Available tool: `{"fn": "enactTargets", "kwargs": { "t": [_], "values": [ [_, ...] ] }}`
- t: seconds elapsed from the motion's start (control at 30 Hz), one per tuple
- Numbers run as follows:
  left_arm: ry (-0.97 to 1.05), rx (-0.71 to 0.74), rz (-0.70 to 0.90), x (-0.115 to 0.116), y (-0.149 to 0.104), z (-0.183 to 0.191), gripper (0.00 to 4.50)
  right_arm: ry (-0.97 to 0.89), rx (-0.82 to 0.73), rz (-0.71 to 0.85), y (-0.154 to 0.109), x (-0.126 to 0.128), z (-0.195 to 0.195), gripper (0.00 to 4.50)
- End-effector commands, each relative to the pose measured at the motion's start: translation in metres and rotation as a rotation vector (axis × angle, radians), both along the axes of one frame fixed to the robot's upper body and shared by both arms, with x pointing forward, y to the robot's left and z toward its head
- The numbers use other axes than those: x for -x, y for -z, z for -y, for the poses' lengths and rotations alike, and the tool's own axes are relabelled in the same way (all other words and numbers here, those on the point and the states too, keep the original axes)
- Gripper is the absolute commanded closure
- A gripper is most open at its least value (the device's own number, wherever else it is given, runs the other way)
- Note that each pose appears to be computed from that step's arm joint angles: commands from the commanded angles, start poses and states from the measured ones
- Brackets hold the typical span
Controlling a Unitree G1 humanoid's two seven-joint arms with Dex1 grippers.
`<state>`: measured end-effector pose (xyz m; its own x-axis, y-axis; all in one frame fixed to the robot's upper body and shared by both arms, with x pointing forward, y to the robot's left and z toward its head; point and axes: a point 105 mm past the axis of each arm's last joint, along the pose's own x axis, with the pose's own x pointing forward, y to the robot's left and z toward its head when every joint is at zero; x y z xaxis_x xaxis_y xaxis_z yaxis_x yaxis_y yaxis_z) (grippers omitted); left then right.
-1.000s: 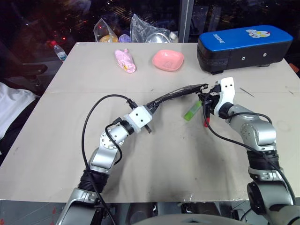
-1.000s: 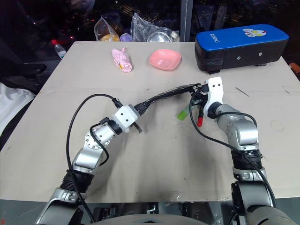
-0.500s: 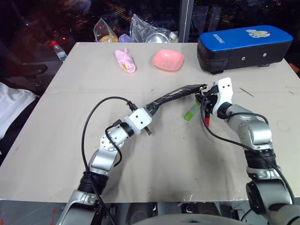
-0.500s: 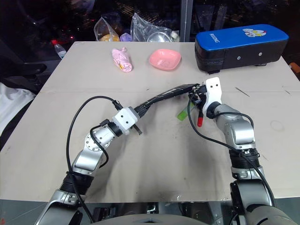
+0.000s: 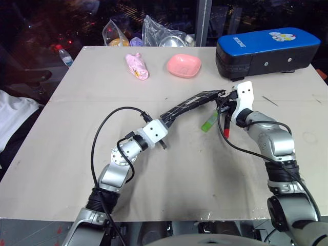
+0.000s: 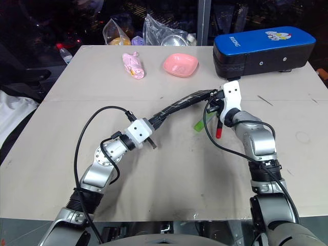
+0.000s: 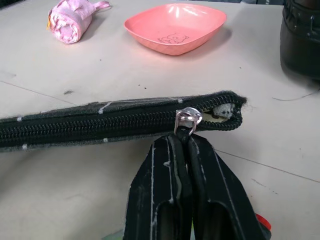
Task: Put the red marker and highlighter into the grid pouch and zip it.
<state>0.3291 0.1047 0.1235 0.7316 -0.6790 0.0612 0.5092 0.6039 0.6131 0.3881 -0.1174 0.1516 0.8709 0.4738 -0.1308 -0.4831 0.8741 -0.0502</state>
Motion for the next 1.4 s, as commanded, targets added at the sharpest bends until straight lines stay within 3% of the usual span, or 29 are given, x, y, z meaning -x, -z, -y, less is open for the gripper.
{"fn": "enactTargets", "kwargs": {
  "t": [0.03, 0.47, 1.07, 1.4],
  "values": [
    [0.014, 0.011, 0.053, 0.002, -0.014, 0.006, 4.5, -0.061, 0.094, 0.104, -0.017, 0.005, -0.009, 4.47],
    [0.009, 0.028, 0.063, 0.004, -0.017, 0.009, 4.5, -0.174, 0.267, 0.162, -0.013, 0.014, -0.022, 4.47],
    [0.009, 0.041, 0.054, 0.004, -0.017, 0.01, 4.5, -0.323, 0.212, 0.163, -0.021, 0.03, -0.041, 4.47],
    [0.077, -0.042, 0.037, 0.013, -0.009, 0.009, 4.5, -0.324, 0.317, 0.169, -0.018, 0.026, -0.027, 4.47]
  ]
}}
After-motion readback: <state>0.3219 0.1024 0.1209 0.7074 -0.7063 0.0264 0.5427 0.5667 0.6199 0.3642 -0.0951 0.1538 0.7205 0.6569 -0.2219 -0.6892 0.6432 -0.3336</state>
